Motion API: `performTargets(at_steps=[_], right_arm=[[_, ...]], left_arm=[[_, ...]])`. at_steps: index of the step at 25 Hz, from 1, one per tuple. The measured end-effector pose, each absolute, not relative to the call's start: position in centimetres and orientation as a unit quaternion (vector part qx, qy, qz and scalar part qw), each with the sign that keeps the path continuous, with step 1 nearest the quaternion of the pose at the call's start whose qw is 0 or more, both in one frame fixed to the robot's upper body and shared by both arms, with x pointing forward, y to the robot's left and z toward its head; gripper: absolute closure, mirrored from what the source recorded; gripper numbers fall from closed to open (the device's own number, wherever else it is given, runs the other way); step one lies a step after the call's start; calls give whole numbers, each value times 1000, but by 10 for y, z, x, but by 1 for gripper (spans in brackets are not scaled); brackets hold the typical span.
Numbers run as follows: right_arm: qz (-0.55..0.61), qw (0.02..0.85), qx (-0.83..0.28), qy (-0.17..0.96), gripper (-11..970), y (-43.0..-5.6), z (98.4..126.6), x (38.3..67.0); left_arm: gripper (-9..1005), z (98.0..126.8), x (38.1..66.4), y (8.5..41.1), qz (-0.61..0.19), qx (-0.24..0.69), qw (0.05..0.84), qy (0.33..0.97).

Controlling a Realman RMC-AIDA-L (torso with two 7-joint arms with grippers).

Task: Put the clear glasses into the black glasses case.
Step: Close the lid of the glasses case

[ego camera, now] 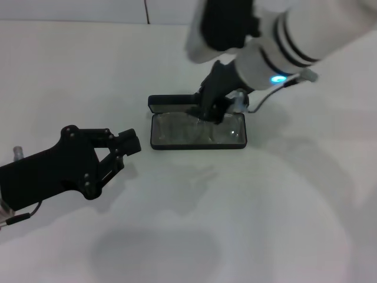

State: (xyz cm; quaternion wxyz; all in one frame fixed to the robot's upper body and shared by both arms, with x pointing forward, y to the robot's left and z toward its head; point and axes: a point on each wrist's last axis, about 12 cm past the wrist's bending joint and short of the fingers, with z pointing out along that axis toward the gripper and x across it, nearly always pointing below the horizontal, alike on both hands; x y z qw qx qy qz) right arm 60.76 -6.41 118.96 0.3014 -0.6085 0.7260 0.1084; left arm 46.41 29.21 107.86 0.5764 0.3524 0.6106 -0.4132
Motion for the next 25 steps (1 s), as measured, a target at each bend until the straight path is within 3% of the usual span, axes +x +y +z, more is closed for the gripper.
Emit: performTargets(at_steps=[6,15,20,25], right_arm=[[190,382,-508,749,755,-126,1177,594],[416,488,-368,673,756,-234,1124,548],[450,501,-298,677,756,-260,1083,528],[444,500,-273,692,757,-267,1061,512]], left_arm=[[881,1083,474,290,-411,344,586,607],[881,1096,534,254,-421,324,582,616],[881,1099,562,226,-424,330,563,628],[881,1095,585,195,-398,350,520,670]])
